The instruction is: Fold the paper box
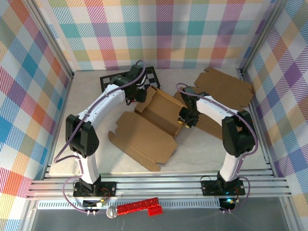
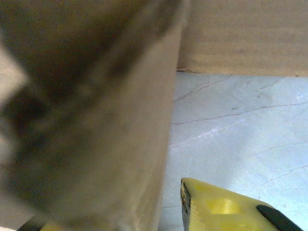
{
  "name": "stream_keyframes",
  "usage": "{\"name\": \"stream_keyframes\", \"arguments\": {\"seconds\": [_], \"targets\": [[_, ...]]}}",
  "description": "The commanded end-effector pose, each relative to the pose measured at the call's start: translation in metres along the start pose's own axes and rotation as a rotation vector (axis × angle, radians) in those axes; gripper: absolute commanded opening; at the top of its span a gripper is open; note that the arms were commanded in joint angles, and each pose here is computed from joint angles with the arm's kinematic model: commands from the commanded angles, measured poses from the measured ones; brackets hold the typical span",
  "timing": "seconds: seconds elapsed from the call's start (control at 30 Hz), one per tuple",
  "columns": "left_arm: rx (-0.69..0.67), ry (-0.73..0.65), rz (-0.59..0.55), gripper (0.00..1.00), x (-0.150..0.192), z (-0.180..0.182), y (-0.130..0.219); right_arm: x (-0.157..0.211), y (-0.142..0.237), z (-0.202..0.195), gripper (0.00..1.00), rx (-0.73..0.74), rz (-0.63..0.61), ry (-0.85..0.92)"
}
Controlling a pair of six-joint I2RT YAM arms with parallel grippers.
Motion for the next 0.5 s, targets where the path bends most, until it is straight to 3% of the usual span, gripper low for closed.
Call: {"name": "stream_keyframes", "arguments": {"seconds": [0.0, 0.2, 0.47], "targets": [[-0.061, -0.012, 0.075, 0.47, 0.002, 0.021, -0.036, -0.003, -0.003, 0.003, 0.29, -0.007, 0.037, 0.017], [0.004, -0.014, 0.072, 0.46, -0.019, 0.015, -0.074, -0.005, -0.01, 0.0, 0.25, 0.011, 0.067, 0.061], [0.083, -0.032, 0.093, 0.42, -0.018, -0.002, -0.111, -0.012, -0.015, 0.005, 0.19, 0.014, 0.084, 0.083]]}}
Point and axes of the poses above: each hand's point on the last joint's axis, 136 mm out from that joint toward the fingers, its own y axis back along the fingers, its own z axis along the line the jaws close on, x = y × z, the point moved 4 cm from there along y, back along the fingers, and after that the axes turned 13 degrees about y, right-handed, at the moved point
